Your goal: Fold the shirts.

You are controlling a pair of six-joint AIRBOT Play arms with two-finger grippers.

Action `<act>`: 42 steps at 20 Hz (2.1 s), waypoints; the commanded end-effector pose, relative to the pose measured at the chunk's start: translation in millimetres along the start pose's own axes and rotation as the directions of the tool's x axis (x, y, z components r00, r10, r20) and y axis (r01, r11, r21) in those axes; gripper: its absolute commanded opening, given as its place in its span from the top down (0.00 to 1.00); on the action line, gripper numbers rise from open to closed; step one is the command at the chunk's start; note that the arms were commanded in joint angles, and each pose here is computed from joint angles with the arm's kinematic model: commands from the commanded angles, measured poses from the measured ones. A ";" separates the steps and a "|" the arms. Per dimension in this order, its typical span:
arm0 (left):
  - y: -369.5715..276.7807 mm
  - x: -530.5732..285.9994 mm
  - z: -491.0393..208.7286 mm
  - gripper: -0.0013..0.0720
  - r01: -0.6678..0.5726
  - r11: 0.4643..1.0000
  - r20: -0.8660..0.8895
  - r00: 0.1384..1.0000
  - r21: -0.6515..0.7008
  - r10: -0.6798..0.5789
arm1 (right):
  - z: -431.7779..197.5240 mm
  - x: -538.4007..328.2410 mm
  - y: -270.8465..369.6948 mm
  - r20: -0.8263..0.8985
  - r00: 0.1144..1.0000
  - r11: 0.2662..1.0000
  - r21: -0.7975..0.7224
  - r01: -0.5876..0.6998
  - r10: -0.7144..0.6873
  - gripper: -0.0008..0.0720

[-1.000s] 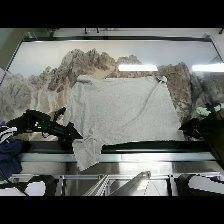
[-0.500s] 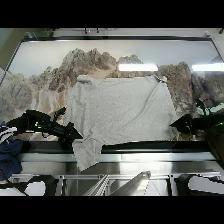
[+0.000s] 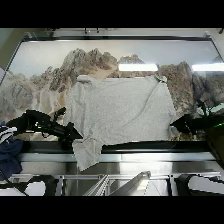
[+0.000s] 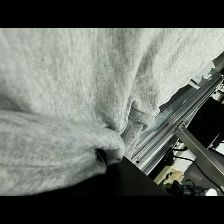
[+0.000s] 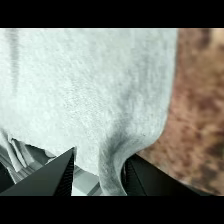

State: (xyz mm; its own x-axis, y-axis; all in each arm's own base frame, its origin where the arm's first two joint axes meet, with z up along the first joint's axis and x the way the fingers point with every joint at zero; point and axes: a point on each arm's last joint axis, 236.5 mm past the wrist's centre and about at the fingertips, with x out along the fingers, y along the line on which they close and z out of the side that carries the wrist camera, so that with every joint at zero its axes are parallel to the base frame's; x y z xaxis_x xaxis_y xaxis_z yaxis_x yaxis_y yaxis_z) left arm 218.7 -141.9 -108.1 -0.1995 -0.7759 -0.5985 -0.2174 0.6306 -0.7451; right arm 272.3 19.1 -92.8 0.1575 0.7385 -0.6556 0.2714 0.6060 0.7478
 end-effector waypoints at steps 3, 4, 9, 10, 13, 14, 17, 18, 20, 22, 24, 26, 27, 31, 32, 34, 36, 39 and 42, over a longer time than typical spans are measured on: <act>-0.4 -0.1 0.2 0.96 0.000 1.000 0.001 1.000 0.001 0.000 | -20.3 20.8 -28.3 0.013 0.999 0.996 0.084 0.039 -0.040 0.49; -0.3 -0.1 0.3 0.96 0.000 1.000 0.001 1.000 0.001 0.000 | -24.7 24.5 -29.5 0.007 0.999 0.996 0.087 0.033 -0.034 0.49; -13.4 -2.5 -4.3 0.96 0.048 0.999 -0.025 0.999 0.014 -0.047 | -25.9 26.6 5.5 0.009 0.992 0.990 0.062 -0.128 0.128 0.87; -27.5 -8.8 -5.3 0.96 0.086 0.995 -0.044 0.995 0.050 -0.084 | -22.0 20.8 27.3 0.025 0.978 0.978 0.029 -0.209 0.208 0.88; -91.0 -47.2 2.9 0.96 0.176 0.961 0.005 0.983 0.215 -0.181 | -13.9 -22.5 115.6 0.089 0.866 0.864 -0.170 -0.473 0.492 0.96; -123.5 -67.4 0.1 0.96 0.208 0.925 0.020 0.974 0.319 -0.226 | -13.6 -44.5 147.2 0.113 0.809 0.802 -0.269 -0.533 0.576 0.96; -228.9 -137.7 -47.4 0.96 0.237 0.673 0.010 0.940 0.701 -0.341 | -33.2 -143.5 258.2 0.175 0.537 0.508 -0.647 -0.569 0.825 0.96; -262.4 -162.8 -72.2 0.96 0.210 0.541 0.011 0.927 0.814 -0.376 | -54.8 -179.9 294.8 0.159 0.444 0.390 -0.774 -0.499 0.882 0.96; -325.1 -217.7 -117.4 0.96 -0.023 0.283 0.146 0.894 0.959 -0.423 | -110.3 -239.6 356.1 0.111 0.315 0.201 -0.942 -0.270 0.943 0.96; -372.5 -263.5 -162.6 0.96 -0.317 0.108 0.330 0.827 0.942 -0.454 | -155.3 -286.2 408.1 0.196 0.229 0.187 -0.980 0.062 0.954 0.96; -397.5 -296.1 -189.4 0.96 -0.570 0.030 0.523 0.730 0.821 -0.440 | -178.1 -321.2 440.6 0.346 0.119 0.270 -0.868 0.417 0.931 0.97; -410.3 -323.3 -192.4 0.96 -0.702 0.045 0.649 0.630 0.711 -0.427 | -177.9 -348.2 450.2 0.514 0.003 0.397 -0.667 0.630 0.858 0.97; -416.7 -333.3 -188.8 0.96 -0.715 0.065 0.661 0.604 0.696 -0.444 | -173.6 -352.5 449.8 0.562 -0.010 0.426 -0.614 0.665 0.827 0.97; -404.5 -342.5 -134.4 0.96 -0.525 0.177 0.543 0.711 0.833 -0.447 | -104.0 -339.0 409.4 0.699 0.126 0.513 -0.624 0.589 0.704 0.97; -392.5 -333.9 -109.3 0.96 -0.444 0.214 0.492 0.760 0.870 -0.424 | -80.9 -324.4 391.6 0.704 0.213 0.540 -0.672 0.507 0.677 0.97; -348.8 -295.2 -47.2 0.96 -0.252 0.338 0.361 0.877 0.907 -0.316 | -43.9 -282.4 354.9 0.648 0.376 0.568 -0.762 0.312 0.663 0.97; -300.8 -248.4 11.5 0.96 -0.145 0.469 0.263 0.944 0.871 -0.197 | -7.2 -233.0 315.1 0.618 0.455 0.633 -0.761 0.143 0.641 0.97; -230.2 -187.5 73.9 0.96 -0.024 0.613 0.111 0.988 0.790 -0.104 | 56.1 -149.5 234.9 0.705 0.537 0.803 -0.590 0.081 0.463 0.97; -166.1 -153.6 130.3 0.96 0.054 0.753 0.063 0.990 0.655 -0.125 | 100.7 -77.7 160.9 0.726 0.650 0.898 -0.413 0.149 0.226 0.97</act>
State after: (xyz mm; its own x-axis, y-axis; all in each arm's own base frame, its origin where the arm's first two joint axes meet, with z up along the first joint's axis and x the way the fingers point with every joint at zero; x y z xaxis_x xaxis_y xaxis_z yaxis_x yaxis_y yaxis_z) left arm 390.7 -135.9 160.9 -0.0191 -0.8668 -0.4984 0.6077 0.3857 -0.6942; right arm 376.9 28.1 172.7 0.8843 0.4561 -0.0996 -0.3029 0.7229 0.6210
